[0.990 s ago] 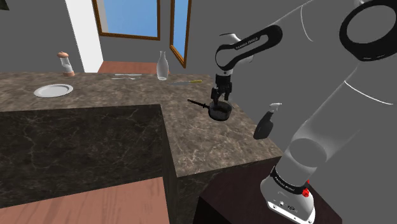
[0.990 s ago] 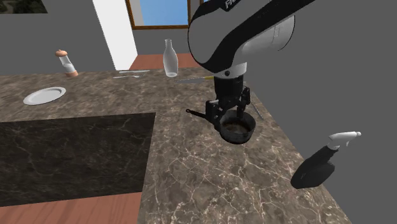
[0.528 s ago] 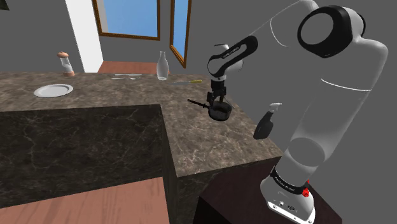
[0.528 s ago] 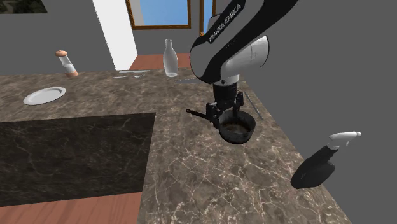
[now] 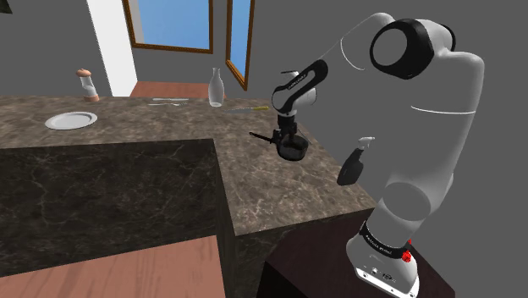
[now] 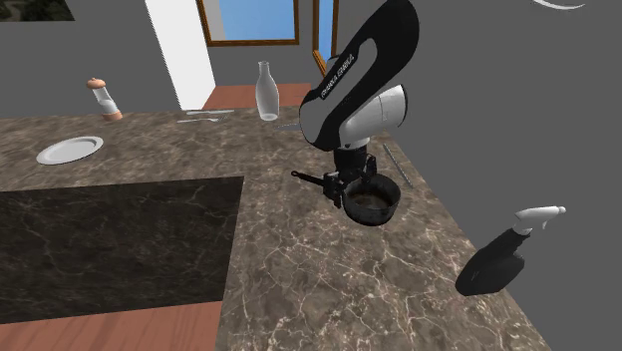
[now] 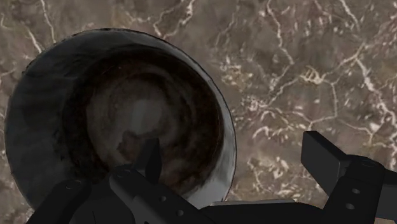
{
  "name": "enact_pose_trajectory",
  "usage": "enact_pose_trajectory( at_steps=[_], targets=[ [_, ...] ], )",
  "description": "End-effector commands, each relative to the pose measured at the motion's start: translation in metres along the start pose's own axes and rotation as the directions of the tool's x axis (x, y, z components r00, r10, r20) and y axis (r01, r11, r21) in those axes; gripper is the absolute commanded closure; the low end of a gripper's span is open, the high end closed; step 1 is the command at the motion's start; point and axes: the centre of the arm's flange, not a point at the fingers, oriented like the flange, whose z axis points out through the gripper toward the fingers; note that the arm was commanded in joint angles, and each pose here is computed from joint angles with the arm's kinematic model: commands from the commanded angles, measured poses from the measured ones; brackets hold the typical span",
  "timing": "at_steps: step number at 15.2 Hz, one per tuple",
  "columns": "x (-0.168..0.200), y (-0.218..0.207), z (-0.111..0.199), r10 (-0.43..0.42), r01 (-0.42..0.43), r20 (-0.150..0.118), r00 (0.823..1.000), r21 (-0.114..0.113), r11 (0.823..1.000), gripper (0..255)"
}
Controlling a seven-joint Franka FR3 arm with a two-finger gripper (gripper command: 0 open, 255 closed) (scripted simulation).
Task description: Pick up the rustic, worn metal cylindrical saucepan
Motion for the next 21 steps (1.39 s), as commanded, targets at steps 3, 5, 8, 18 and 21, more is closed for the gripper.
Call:
enact_pose_trajectory(
  at_steps=[3, 5, 8, 18, 21],
  targets=[
    [0.002, -0.001, 0.014, 0.0, 0.0, -0.001, 1.0, 0.0, 1.0, 0],
    [0.003, -0.001, 0.014, 0.0, 0.0, -0.001, 1.0, 0.0, 1.0, 255],
    [0.002, -0.001, 0.014, 0.0, 0.0, -0.001, 1.0, 0.0, 1.0, 255],
    [0.0, 0.001, -0.007, 0.0, 0.0, -0.001, 1.0, 0.0, 1.0, 255],
    [-0.002, 0.001, -0.023, 0.0, 0.0, -0.001, 1.0, 0.0, 1.0, 255]
  ],
)
